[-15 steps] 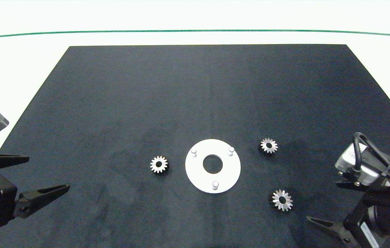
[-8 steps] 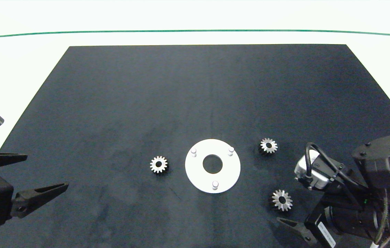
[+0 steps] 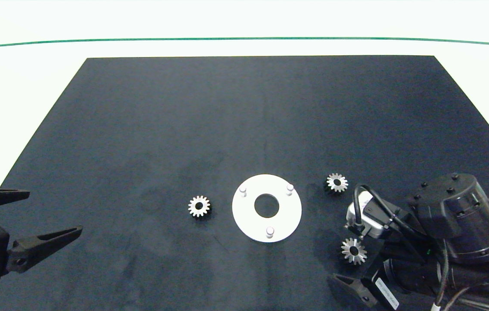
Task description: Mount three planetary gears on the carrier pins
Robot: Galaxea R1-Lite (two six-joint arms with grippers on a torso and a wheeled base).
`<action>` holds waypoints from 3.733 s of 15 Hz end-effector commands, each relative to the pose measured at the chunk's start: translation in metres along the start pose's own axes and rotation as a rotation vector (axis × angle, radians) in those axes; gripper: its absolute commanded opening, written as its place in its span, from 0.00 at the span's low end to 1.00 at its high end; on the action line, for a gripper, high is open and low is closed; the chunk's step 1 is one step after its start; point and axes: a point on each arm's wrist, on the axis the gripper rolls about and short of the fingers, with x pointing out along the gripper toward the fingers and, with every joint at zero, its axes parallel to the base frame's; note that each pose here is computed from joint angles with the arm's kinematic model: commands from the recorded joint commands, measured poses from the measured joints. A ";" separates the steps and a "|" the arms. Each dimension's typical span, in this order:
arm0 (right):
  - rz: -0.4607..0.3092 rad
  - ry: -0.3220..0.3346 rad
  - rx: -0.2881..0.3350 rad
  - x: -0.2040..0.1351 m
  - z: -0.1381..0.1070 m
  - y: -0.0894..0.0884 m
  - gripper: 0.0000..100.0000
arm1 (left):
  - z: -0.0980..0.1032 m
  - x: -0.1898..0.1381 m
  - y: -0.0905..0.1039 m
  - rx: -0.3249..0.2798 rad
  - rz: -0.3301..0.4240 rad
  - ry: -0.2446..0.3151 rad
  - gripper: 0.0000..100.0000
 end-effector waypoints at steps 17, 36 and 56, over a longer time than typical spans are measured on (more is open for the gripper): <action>-0.019 0.016 0.015 0.012 0.002 -0.005 0.73 | 0.000 -0.001 0.000 0.000 0.002 0.000 1.00; -0.023 0.032 0.020 0.016 0.001 -0.006 0.36 | -0.001 -0.002 0.000 0.001 0.006 -0.002 1.00; -0.020 0.011 0.020 0.010 0.003 -0.006 0.04 | 0.000 -0.003 0.001 0.002 0.010 -0.011 1.00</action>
